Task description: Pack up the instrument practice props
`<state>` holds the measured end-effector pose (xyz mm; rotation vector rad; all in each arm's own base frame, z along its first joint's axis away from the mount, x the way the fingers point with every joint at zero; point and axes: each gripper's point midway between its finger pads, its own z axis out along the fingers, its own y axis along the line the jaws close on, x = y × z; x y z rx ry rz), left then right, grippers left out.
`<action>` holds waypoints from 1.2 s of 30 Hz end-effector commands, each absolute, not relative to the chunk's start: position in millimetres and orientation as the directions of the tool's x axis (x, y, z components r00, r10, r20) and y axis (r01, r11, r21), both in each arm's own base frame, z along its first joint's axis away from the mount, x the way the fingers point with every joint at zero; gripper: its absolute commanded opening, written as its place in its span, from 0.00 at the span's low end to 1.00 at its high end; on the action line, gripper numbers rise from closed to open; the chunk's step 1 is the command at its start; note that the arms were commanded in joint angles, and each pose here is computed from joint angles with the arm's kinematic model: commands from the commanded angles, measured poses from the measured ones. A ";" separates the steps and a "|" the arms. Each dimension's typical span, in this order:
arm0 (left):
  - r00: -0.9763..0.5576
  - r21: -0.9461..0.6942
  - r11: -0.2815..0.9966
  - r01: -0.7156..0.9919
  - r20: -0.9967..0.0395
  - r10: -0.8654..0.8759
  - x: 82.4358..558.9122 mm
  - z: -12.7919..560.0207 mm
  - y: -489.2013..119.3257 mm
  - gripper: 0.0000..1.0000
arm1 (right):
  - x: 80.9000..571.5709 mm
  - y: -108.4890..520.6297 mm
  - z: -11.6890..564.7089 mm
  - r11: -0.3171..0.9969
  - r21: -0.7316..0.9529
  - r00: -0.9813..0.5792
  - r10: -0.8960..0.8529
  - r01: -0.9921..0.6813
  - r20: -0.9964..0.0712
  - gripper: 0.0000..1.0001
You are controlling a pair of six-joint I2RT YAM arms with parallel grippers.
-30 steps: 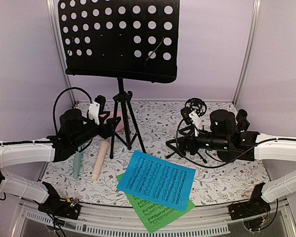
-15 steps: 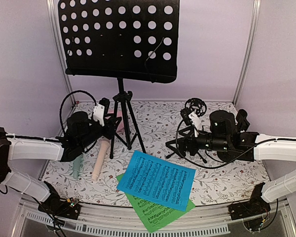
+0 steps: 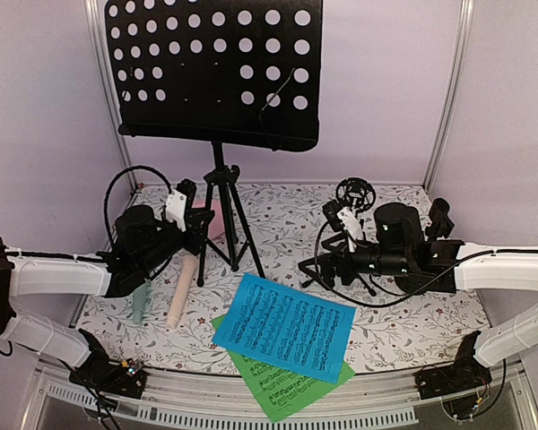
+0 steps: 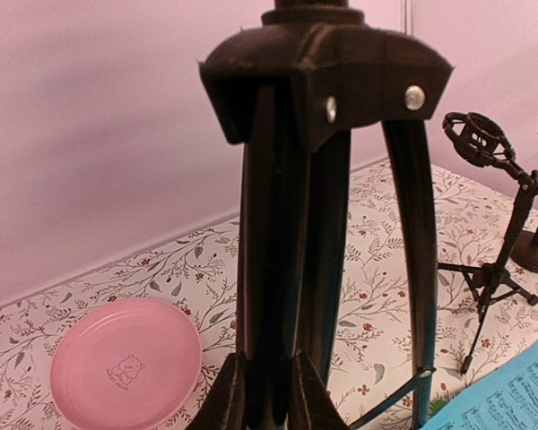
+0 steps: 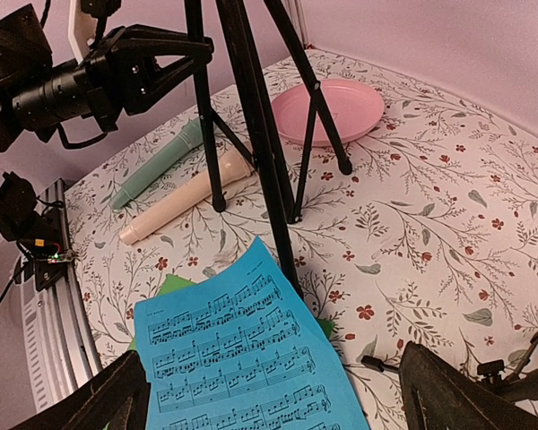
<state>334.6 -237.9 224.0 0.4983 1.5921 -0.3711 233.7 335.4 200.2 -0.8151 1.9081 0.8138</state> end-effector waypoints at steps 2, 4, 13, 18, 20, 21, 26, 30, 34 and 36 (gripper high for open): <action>-0.012 0.045 0.845 0.534 -0.998 0.061 330.9 235.6 -237.3 0.17 | 229.8 342.3 199.2 0.533 0.208 -0.369 -0.217 -0.821 -0.904 0.99; -0.011 0.046 0.843 0.536 -0.998 0.061 330.4 237.7 -237.8 0.24 | 229.9 344.5 195.7 0.529 0.210 -0.373 -0.223 -0.822 -0.901 0.99; 0.025 0.034 0.831 0.555 -0.999 0.024 308.7 277.5 -253.0 0.89 | 229.6 348.5 197.0 0.516 0.220 -0.376 -0.221 -0.828 -0.900 0.99; -0.041 0.010 0.944 0.330 -0.999 0.025 307.7 287.1 -262.8 0.89 | 228.0 347.2 202.1 0.512 0.224 -0.374 -0.209 -0.829 -0.904 0.99; -0.092 -0.044 0.966 0.257 -0.996 -0.021 307.7 282.8 -269.1 0.82 | 226.7 346.1 204.4 0.510 0.226 -0.372 -0.204 -0.830 -0.905 0.99; -0.116 -0.071 0.968 0.240 -0.992 -0.044 306.3 279.5 -275.1 0.78 | 226.6 345.3 205.3 0.511 0.227 -0.372 -0.201 -0.829 -0.906 0.99; -0.152 -0.114 0.982 0.149 -0.984 -0.091 302.0 258.4 -302.3 0.78 | 224.7 342.0 208.6 0.513 0.224 -0.366 -0.194 -0.829 -0.910 0.99; -0.187 -0.092 0.994 0.064 -0.979 -0.078 315.0 240.3 -314.2 0.76 | 222.8 342.7 209.9 0.504 0.233 -0.371 -0.191 -0.832 -0.909 0.99; -0.187 -0.059 0.998 -0.008 -0.981 -0.059 324.7 234.6 -318.8 0.69 | 222.8 342.0 211.0 0.505 0.236 -0.372 -0.187 -0.830 -0.909 0.99; -0.189 -0.045 0.999 -0.026 -0.981 -0.049 327.9 229.5 -317.5 0.65 | 223.2 341.9 210.2 0.507 0.235 -0.373 -0.188 -0.829 -0.909 0.99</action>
